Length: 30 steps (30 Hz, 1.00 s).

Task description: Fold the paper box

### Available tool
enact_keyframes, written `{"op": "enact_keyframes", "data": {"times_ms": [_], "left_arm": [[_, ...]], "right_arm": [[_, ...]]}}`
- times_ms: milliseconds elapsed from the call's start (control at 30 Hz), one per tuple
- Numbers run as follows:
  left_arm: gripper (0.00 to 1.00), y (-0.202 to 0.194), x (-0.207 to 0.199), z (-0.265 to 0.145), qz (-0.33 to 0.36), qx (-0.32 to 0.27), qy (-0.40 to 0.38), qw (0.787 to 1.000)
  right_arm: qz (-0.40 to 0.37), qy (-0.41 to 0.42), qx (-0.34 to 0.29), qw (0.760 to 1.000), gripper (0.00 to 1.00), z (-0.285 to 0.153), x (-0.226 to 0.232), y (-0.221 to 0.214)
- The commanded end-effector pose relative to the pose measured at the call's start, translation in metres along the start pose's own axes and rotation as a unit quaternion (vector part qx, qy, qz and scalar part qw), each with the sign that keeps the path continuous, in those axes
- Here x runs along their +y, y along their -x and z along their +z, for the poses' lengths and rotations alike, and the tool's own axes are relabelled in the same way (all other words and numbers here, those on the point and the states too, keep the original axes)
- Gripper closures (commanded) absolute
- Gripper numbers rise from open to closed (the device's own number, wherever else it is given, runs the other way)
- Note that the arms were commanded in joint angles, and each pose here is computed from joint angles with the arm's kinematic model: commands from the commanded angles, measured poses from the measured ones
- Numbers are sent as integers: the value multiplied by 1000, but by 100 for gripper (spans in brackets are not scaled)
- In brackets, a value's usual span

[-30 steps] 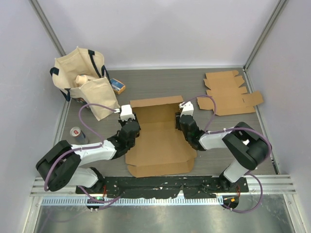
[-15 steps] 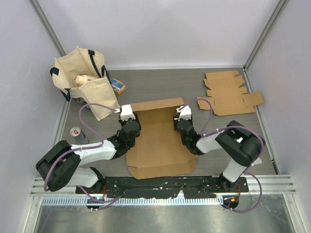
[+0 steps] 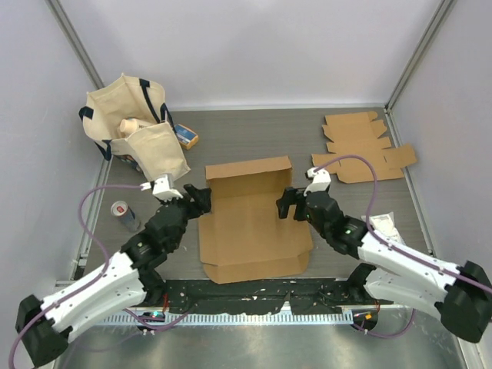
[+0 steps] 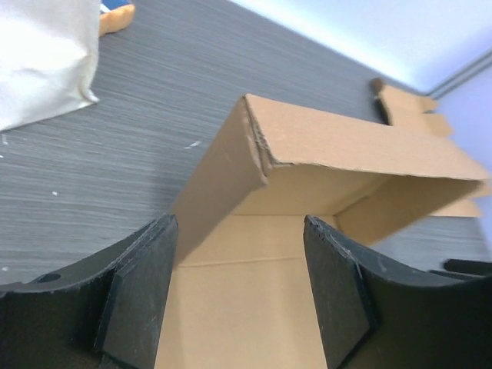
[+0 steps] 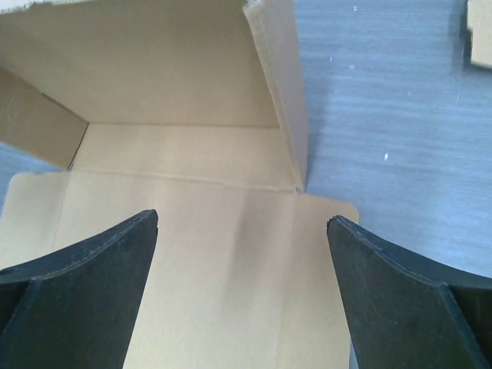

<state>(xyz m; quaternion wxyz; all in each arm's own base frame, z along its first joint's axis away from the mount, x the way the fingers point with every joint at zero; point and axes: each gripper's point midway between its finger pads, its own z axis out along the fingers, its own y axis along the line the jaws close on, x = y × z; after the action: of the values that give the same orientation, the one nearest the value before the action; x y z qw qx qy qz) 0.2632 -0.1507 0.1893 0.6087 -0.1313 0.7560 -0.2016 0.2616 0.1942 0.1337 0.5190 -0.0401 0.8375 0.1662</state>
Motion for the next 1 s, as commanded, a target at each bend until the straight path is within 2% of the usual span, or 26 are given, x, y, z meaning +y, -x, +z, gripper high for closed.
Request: {"op": "enact_keyframes", "data": {"times_ms": [0,67,100,167,200,267,300,333,367,400,433,500,533,567,633,733,767,800,833,867,900,967], "left_arm": [[30,-8,-7,-33,-33,55,-61,996],[30,14,-17,-48,-41,35,-98,994],[30,19,-24,-53,-40,34,-120,991],[31,30,-50,-67,-22,39,-189,981],[32,40,-64,-73,-17,37,-219,975],[34,25,-107,-82,38,99,-312,944],[36,13,-122,-89,51,133,-352,925],[37,-10,-126,-80,79,170,-349,918],[37,-17,-142,-88,96,182,-375,904],[37,-26,-150,-90,115,191,-385,896],[35,-55,-158,-93,171,210,-393,878],[34,-70,-174,-96,219,213,-406,861],[34,-98,-179,-100,262,237,-417,838],[33,-101,-188,-97,280,233,-416,833],[33,-122,-202,-106,310,246,-433,810],[32,-163,-217,-113,383,265,-443,766],[31,-175,-217,-104,423,259,-421,759],[30,-185,-217,-103,449,258,-414,749],[24,-197,-219,-115,473,255,-415,734],[22,-207,-213,-104,517,237,-378,730],[22,-211,-210,-102,548,219,-367,720],[21,-225,-206,-107,580,201,-355,705]], "right_arm": [[91,-60,105,989,2,-25,-32,-40],[118,-96,165,975,2,-23,-53,-52],[159,-100,193,963,2,-22,-66,-57],[200,-86,221,951,2,-19,-76,-68],[234,-71,210,947,2,-14,-82,-62],[259,-37,215,941,4,-12,-82,-67],[262,-22,222,939,10,-11,-78,-70],[269,-2,234,934,15,-12,-72,-77],[270,21,230,935,21,-9,-66,-75],[274,40,241,930,31,-11,-59,-78],[276,40,250,927,35,-12,-59,-85],[274,36,255,927,40,-14,-61,-93],[273,37,252,928,41,-15,-61,-93],[272,39,250,928,43,-16,-61,-94],[280,53,254,924,47,-18,-56,-98],[291,74,254,919,62,-18,-48,-96],[300,78,249,918,72,-17,-47,-93],[305,81,249,916,77,-17,-44,-89],[310,83,245,915,81,-17,-43,-85],[324,83,243,910,93,-17,-41,-81],[331,83,238,909,98,-16,-40,-76],[346,83,239,903,98,-16,-39,-72]]}}
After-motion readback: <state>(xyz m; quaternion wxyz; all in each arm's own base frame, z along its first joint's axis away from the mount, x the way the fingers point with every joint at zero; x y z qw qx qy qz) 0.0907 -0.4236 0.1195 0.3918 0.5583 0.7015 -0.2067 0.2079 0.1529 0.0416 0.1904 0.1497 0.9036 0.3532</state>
